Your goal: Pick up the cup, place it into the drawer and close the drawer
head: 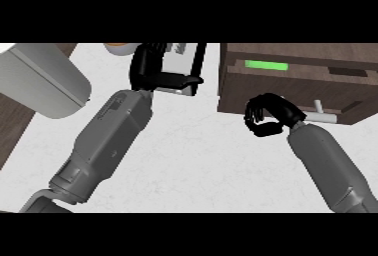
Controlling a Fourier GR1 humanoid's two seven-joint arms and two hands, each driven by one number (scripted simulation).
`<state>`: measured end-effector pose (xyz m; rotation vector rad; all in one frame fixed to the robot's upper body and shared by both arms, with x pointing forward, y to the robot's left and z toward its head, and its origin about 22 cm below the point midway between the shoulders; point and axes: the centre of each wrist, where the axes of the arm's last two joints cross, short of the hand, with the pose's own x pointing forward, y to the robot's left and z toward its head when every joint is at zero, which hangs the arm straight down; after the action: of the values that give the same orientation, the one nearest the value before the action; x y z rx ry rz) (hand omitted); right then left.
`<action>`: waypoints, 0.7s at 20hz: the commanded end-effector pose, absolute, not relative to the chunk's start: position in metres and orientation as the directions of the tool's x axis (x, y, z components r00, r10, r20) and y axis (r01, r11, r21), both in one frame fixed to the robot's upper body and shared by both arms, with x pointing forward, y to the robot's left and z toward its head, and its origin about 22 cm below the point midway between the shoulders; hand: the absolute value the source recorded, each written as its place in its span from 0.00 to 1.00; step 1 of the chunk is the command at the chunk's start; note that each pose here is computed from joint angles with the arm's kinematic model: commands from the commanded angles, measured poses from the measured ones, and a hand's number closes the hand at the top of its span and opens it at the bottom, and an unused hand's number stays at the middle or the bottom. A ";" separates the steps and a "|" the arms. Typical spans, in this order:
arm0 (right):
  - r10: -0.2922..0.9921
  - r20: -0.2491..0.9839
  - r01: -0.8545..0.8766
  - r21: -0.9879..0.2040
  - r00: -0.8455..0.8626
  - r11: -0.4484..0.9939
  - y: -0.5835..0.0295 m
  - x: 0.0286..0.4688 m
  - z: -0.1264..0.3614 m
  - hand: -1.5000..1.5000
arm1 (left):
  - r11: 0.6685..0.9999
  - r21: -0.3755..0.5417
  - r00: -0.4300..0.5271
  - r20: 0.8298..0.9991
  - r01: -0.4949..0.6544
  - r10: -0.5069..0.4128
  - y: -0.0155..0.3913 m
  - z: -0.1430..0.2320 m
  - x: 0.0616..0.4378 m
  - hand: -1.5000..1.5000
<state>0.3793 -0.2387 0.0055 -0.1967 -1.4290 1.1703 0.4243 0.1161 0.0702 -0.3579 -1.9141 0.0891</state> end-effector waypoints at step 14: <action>0.645 0.729 -0.231 -0.684 -0.227 0.692 -0.301 0.440 0.107 1.00 | 0.936 -0.223 -0.306 0.902 0.274 0.304 0.157 0.067 0.417 0.00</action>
<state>0.4086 -0.2726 0.0285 -0.1081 -1.5098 0.9472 0.4166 0.1556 0.0621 -0.4072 -1.8944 0.0464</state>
